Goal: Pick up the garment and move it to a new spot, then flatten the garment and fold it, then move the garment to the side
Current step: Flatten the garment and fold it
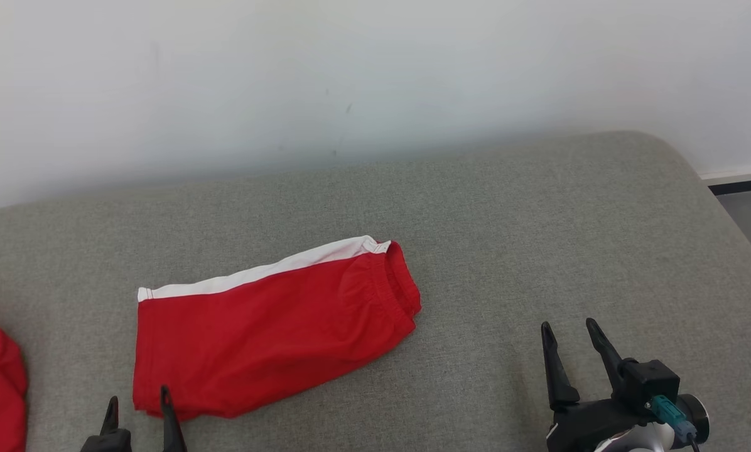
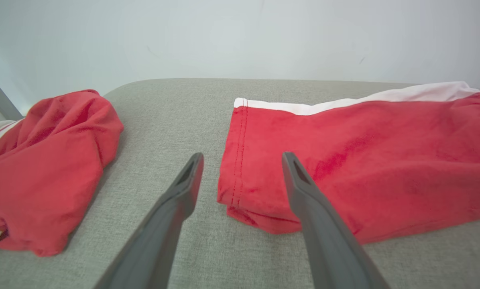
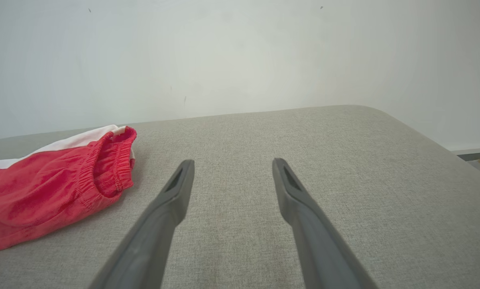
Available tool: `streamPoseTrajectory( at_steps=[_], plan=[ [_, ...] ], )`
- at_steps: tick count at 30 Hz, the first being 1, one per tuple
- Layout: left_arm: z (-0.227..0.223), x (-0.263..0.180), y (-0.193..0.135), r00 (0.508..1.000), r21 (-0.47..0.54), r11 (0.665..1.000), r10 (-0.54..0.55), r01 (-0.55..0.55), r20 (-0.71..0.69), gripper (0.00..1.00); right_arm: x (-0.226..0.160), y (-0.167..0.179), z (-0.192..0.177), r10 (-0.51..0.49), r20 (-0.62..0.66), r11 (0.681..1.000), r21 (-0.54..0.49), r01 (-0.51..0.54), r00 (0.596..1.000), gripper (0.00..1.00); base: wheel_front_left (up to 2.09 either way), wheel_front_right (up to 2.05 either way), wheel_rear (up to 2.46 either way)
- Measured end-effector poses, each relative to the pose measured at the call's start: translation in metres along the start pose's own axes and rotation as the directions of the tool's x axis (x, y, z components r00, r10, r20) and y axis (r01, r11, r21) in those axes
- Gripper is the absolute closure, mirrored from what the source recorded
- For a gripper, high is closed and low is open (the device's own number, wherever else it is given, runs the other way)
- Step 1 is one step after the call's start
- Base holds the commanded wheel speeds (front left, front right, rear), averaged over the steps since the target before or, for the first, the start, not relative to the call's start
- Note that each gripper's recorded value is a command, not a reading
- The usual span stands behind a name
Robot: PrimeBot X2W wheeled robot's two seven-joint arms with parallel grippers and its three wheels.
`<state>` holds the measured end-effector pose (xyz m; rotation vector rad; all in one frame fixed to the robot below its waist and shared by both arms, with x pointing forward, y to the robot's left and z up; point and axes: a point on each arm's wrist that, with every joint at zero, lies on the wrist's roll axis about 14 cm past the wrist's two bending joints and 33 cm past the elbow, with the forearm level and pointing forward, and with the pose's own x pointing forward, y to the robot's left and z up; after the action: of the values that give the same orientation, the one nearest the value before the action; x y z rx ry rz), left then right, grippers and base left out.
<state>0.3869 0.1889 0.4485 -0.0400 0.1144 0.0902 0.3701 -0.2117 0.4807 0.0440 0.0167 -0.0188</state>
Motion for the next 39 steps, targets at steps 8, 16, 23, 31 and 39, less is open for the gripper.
streamPoseTrajectory(
  at_steps=[8, 16, 23, 31, 39],
  plan=[
    [0.010, -0.012, 0.003, 0.999, 0.042, 0.999, -0.005, 0.003, 0.044, 0.00, -0.001, 0.015, -0.002, 0.037, -0.004, 0.999, 0.013, -0.037, 0.999, 0.00, 0.00, 0.00, 0.00],
    [0.004, -0.026, 0.004, 0.999, 0.068, 0.998, -0.015, 0.013, 0.035, 0.00, -0.002, 0.033, -0.005, 0.091, -0.009, 0.996, 0.014, -0.090, 0.996, 0.00, 0.00, 0.00, 0.00],
    [-0.001, -0.033, 0.006, 0.999, 0.080, 0.997, -0.022, 0.020, 0.024, 0.00, -0.006, 0.042, -0.010, 0.114, -0.024, 0.993, 0.018, -0.113, 0.993, 0.00, 0.00, 0.00, 0.00],
    [-0.001, -0.035, 0.005, 0.999, 0.077, 0.997, -0.031, 0.029, 0.021, 0.00, -0.008, 0.045, -0.013, 0.123, -0.030, 0.992, 0.032, -0.122, 0.992, 0.00, 0.00, 0.00, 0.00],
    [-0.010, -0.034, 0.002, 0.999, 0.064, 0.997, -0.041, 0.041, -0.009, 0.00, -0.002, 0.054, -0.021, 0.148, -0.057, 0.988, 0.042, -0.146, 0.987, 0.00, 0.00, 0.00, 0.00]
  ],
)
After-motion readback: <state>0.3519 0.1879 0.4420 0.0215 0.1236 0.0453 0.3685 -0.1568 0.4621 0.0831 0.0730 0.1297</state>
